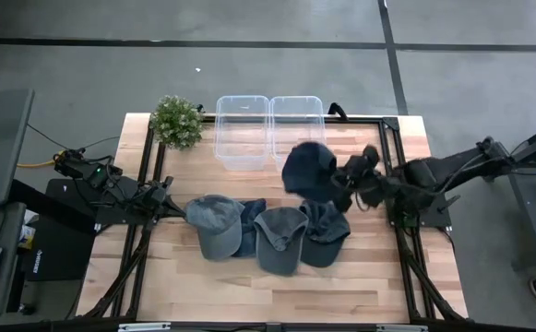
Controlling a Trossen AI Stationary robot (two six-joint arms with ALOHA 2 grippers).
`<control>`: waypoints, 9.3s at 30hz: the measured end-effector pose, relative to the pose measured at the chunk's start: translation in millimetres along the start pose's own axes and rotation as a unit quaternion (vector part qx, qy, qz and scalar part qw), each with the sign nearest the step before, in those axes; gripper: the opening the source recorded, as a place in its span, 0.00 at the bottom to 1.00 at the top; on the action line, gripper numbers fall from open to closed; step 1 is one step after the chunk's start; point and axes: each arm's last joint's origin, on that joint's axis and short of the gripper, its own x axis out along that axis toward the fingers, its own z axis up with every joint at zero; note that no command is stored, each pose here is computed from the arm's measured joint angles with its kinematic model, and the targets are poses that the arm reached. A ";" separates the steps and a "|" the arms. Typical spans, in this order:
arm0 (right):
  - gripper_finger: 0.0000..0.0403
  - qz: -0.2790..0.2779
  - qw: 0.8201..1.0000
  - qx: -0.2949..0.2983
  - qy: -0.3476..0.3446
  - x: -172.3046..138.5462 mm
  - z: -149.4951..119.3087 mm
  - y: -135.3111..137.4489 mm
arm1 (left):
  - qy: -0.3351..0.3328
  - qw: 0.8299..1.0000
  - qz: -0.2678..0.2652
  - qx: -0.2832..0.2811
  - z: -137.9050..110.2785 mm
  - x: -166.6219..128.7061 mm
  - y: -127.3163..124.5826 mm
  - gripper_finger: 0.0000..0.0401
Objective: Pick & Place hat
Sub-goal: Put the right blue cap into the right transparent bin
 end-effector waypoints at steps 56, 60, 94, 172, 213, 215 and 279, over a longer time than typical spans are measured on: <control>0.05 -0.055 0.932 0.178 -0.312 197.8 -18.6 -137.3 | 0.000 1.000 0.000 0.000 0.0 0.0 0.0 0.00; 0.05 -0.033 0.937 0.184 -0.295 204.8 -23.4 -143.5 | 0.000 1.000 0.000 0.000 0.0 0.0 0.0 0.00; 0.43 -0.034 0.946 0.199 -0.252 217.6 -35.9 -158.7 | 0.000 1.000 0.000 0.000 0.0 0.0 0.0 0.00; 0.70 0.067 0.968 0.055 -0.237 90.5 34.1 -189.7 | 0.000 1.000 0.000 0.000 0.0 0.0 0.0 0.00; 0.70 0.169 0.983 -0.063 -0.009 87.9 48.3 -148.3 | 0.000 1.000 0.000 0.000 0.0 0.0 0.0 0.00; 0.70 0.187 0.980 -0.071 0.000 82.3 45.2 -147.4 | 0.000 1.000 0.000 0.000 0.0 0.0 0.0 0.00; 0.70 0.168 0.853 0.233 0.436 52.8 -138.3 -83.4 | 0.000 1.000 0.000 0.000 0.0 0.0 0.0 0.00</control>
